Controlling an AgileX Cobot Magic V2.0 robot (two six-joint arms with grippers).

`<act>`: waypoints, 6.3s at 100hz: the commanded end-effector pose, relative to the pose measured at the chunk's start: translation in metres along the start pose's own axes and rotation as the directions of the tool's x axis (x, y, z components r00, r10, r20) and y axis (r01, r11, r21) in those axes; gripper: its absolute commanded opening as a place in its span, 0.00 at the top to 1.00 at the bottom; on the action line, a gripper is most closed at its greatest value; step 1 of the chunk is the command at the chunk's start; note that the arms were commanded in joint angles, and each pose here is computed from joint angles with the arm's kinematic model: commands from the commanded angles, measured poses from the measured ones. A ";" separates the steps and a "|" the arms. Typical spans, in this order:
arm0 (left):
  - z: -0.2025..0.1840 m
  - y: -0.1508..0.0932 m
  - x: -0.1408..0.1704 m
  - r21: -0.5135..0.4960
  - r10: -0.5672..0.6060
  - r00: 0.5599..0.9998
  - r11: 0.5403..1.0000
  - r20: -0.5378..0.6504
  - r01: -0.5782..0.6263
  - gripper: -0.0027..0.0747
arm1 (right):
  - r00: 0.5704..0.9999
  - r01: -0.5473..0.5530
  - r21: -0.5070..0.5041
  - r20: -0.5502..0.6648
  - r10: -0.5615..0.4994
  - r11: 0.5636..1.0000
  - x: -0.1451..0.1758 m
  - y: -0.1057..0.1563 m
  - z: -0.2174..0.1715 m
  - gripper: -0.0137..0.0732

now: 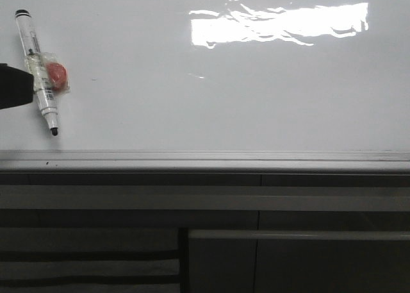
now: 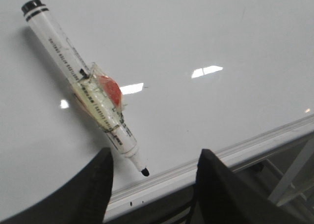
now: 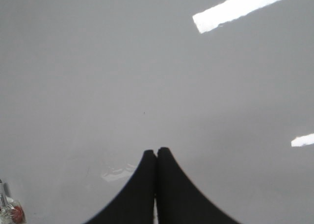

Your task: Write number 0 on whiteboard

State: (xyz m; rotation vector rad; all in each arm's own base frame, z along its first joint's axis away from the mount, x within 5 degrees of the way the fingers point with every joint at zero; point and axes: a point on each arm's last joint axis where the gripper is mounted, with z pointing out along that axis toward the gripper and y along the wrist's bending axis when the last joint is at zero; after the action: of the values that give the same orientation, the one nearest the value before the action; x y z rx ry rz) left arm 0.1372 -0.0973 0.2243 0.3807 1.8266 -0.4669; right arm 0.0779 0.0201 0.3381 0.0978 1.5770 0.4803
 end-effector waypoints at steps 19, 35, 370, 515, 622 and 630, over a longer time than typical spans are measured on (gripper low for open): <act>0.027 -0.003 -0.013 -0.038 -0.102 0.991 0.994 0.087 0.106 0.51 | 0.994 0.002 -0.018 0.113 0.000 1.000 -0.018 0.005 0.000 0.92; 0.042 -0.004 -0.015 -0.053 -0.099 0.992 0.993 0.079 0.103 0.51 | 0.994 0.002 -0.018 0.113 0.000 1.000 -0.018 0.005 0.000 0.92; 0.046 -0.111 -0.050 0.415 0.735 0.607 0.471 0.303 -0.778 0.99 | 0.717 0.390 -0.673 -0.206 -0.666 0.628 0.037 0.088 0.062 0.40; 0.052 -0.117 -0.048 0.432 0.709 0.622 0.472 0.332 -0.768 0.99 | 0.696 0.380 -0.689 -0.227 -0.681 0.618 0.040 0.087 0.060 0.93; 0.025 -0.096 -0.068 0.358 0.719 0.656 0.565 0.230 -0.744 0.51 | 0.671 0.511 -0.643 -0.117 -0.733 0.570 0.032 0.085 0.065 0.93; 0.014 -0.091 -0.076 0.348 0.664 0.716 0.632 0.218 -0.692 0.52 | 0.673 0.533 -0.631 -0.089 -0.735 0.564 0.029 0.084 0.063 0.93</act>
State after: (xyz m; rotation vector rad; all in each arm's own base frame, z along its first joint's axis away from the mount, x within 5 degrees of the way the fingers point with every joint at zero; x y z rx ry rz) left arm 0.1345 -0.1918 0.2786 1.4147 1.3782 -0.2195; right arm 0.1160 0.1233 0.3201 -1.1451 1.7316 0.3791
